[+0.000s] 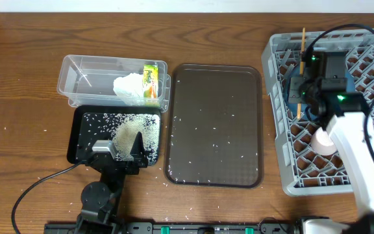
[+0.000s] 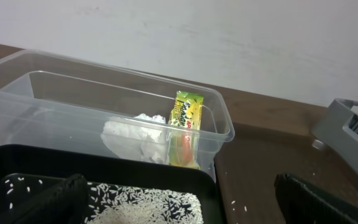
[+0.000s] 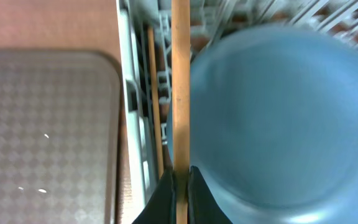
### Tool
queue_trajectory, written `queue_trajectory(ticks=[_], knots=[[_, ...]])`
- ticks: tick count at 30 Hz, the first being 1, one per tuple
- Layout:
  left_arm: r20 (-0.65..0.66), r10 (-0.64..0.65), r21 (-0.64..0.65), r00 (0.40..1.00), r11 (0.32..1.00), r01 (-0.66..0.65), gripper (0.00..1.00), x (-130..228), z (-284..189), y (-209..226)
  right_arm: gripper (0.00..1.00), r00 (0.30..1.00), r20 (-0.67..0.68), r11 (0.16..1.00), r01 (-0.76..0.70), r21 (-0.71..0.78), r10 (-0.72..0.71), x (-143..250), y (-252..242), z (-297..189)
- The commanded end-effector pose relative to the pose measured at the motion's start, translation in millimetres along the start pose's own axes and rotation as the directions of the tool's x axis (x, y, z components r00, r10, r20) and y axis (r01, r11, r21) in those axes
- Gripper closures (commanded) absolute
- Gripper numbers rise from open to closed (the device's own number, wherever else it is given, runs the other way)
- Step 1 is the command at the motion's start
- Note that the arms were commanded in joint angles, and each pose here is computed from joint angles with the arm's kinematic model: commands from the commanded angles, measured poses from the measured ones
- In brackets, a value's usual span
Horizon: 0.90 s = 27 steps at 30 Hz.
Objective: Sort waste into correct bins and load items into the dishwasher rack
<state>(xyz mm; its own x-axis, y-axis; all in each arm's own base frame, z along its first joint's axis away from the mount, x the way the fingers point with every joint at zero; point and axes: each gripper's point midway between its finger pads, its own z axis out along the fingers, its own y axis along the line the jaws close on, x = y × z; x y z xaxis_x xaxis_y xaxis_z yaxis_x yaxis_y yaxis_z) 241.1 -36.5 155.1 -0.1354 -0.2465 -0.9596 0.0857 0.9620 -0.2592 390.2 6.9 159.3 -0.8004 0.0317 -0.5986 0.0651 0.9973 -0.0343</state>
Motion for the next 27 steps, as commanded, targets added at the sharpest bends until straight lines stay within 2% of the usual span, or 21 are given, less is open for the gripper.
queue_trajectory(ticks=[1, 3, 6, 8, 10, 15, 16, 17, 20, 24, 26, 27], knots=[[-0.039, 0.01, -0.011, 0.999, 1.0, -0.01, 0.02, 17, 2, 4, 0.96, 0.995, -0.09, 0.999, 0.034, -0.006, -0.034, 20, 1, 24], [-0.04, 0.01, -0.01, 0.999, 1.0, -0.01, 0.02, 17, 2, 4, 0.87, 0.993, -0.111, 0.998, 0.031, -0.05, -0.036, 25, 9, 26], [-0.04, 0.01, -0.011, 0.999, 1.0, -0.01, 0.02, 17, 2, 4, 0.64, 0.996, -0.085, 0.989, 0.021, -0.147, -0.033, 19, 25, 12], [-0.039, 0.01, -0.011, 0.999, 1.0, -0.01, 0.02, 17, 2, 4, 0.42, 0.998, -0.056, 0.981, 0.003, -0.196, -0.014, 14, 32, -6], [-0.04, 0.01, -0.011, 0.999, 1.0, -0.01, 0.02, 17, 2, 4, 0.39, 0.999, -0.034, 0.974, -0.028, -0.226, 0.021, 12, 35, -29], [-0.039, 0.01, -0.011, 0.999, 1.0, -0.01, 0.02, 17, 2, 4, 0.38, 1.0, 0.003, 0.919, -0.006, -0.395, 0.008, 23, 63, -96], [-0.039, 0.01, -0.011, 0.999, 1.0, -0.01, 0.02, 17, 2, 4, 0.13, 1.0, 0.01, 0.902, 0.004, -0.432, 0.0, 27, 70, -109], [-0.04, 0.01, -0.011, 0.999, 1.0, -0.01, 0.02, 17, 2, 4, 0.01, 1.0, 0.015, 0.886, 0.008, -0.463, -0.001, 31, 76, -122], [-0.039, 0.01, -0.011, 0.999, 1.0, -0.01, 0.02, 17, 2, 4, 0.01, 0.999, -0.012, 0.817, -0.045, -0.574, 0.046, 43, 97, -157], [-0.039, 0.01, -0.011, 0.999, 1.0, -0.01, 0.02, 17, 2, 4, 0.01, 0.999, -0.008, 0.806, -0.033, -0.591, 0.035, 57, 98, -180], [-0.04, 0.01, -0.01, 0.999, 1.0, -0.01, 0.02, 17, 2, 4, 0.01, 0.995, -0.087, 0.803, -0.085, -0.59, 0.041, 77, 96, -186], [-0.04, 0.01, -0.011, 0.999, 1.0, -0.01, 0.02, 17, 2, 4, 0.01, 0.984, -0.158, 0.782, -0.159, -0.602, 0.079, 87, 99, -192]])
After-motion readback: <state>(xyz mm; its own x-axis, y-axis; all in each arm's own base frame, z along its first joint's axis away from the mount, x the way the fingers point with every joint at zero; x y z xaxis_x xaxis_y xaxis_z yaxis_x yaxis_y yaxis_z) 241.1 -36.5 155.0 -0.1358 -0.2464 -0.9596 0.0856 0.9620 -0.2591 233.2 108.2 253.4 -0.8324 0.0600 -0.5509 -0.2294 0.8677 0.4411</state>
